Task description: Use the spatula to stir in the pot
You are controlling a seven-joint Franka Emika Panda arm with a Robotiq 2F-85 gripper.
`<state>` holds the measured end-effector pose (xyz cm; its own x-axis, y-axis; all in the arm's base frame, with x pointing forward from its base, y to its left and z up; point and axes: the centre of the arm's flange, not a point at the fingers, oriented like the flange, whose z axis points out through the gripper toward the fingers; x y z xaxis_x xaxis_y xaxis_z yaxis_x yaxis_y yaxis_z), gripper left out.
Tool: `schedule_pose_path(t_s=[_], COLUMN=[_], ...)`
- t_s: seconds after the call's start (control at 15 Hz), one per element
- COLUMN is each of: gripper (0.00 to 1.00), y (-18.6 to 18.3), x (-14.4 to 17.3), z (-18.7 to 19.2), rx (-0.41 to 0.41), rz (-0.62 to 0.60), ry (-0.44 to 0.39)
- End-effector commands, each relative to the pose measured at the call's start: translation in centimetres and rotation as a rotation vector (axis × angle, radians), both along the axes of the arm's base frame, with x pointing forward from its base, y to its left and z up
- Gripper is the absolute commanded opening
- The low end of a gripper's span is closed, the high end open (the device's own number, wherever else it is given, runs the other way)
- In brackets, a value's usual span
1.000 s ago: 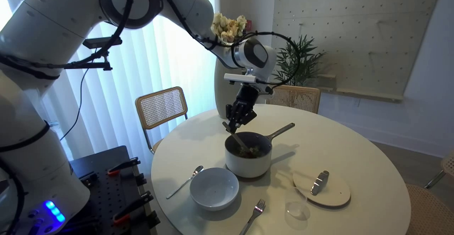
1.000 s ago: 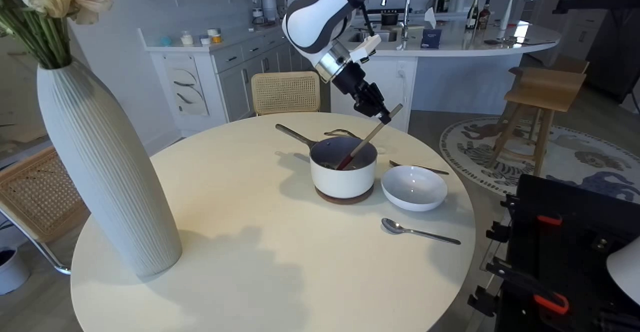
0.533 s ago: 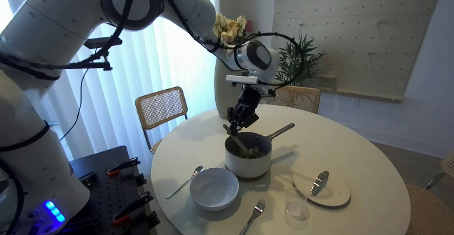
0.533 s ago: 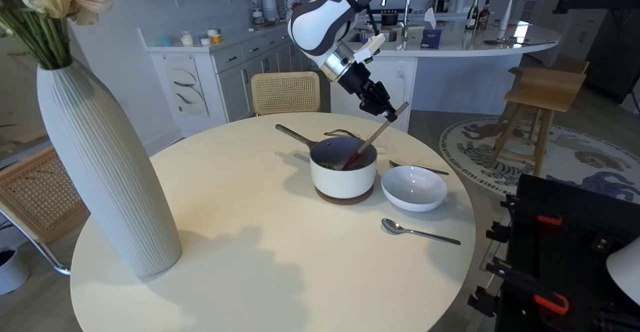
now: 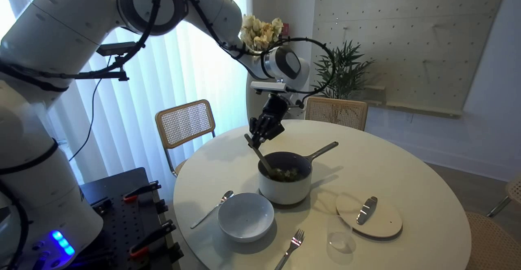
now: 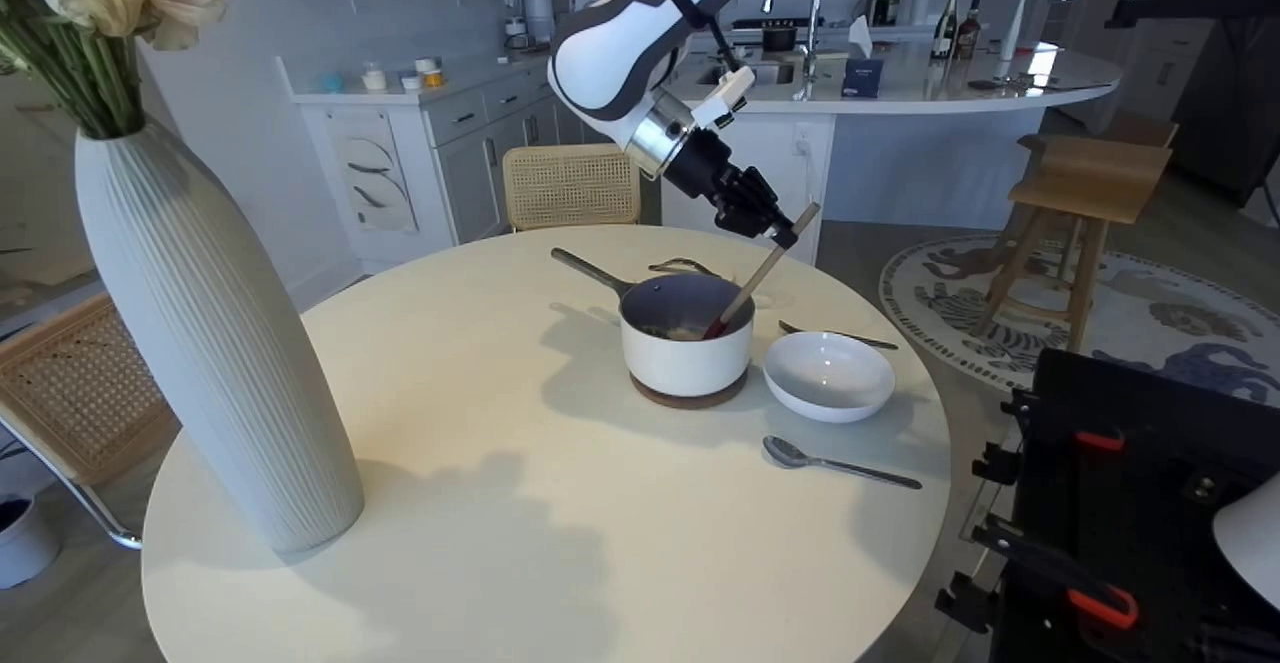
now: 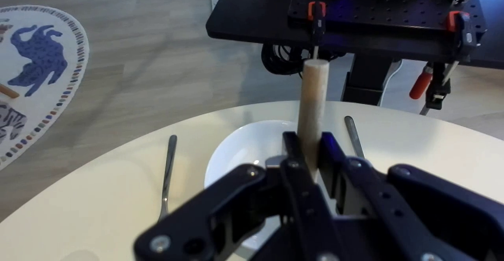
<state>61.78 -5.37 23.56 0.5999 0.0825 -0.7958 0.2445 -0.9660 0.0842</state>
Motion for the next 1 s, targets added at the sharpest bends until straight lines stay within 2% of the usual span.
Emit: schedule_pose_path(t_s=[0.0, 0.33, 0.67, 0.8, 0.93], gripper=[0.04, 0.04, 0.04, 0.04, 0.04], y=[1.7, 1.6, 0.2, -0.8, -1.7], x=[0.9, 2.5, 3.6, 3.7, 3.7], z=[0.3, -0.1, -0.8, -1.0, -1.1], rx=[-0.037, -0.014, -0.077, -0.105, -0.107], rz=[-0.033, -0.094, -0.127, -0.139, -0.135], ry=[-0.05, -0.124, -0.193, -0.193, -0.148])
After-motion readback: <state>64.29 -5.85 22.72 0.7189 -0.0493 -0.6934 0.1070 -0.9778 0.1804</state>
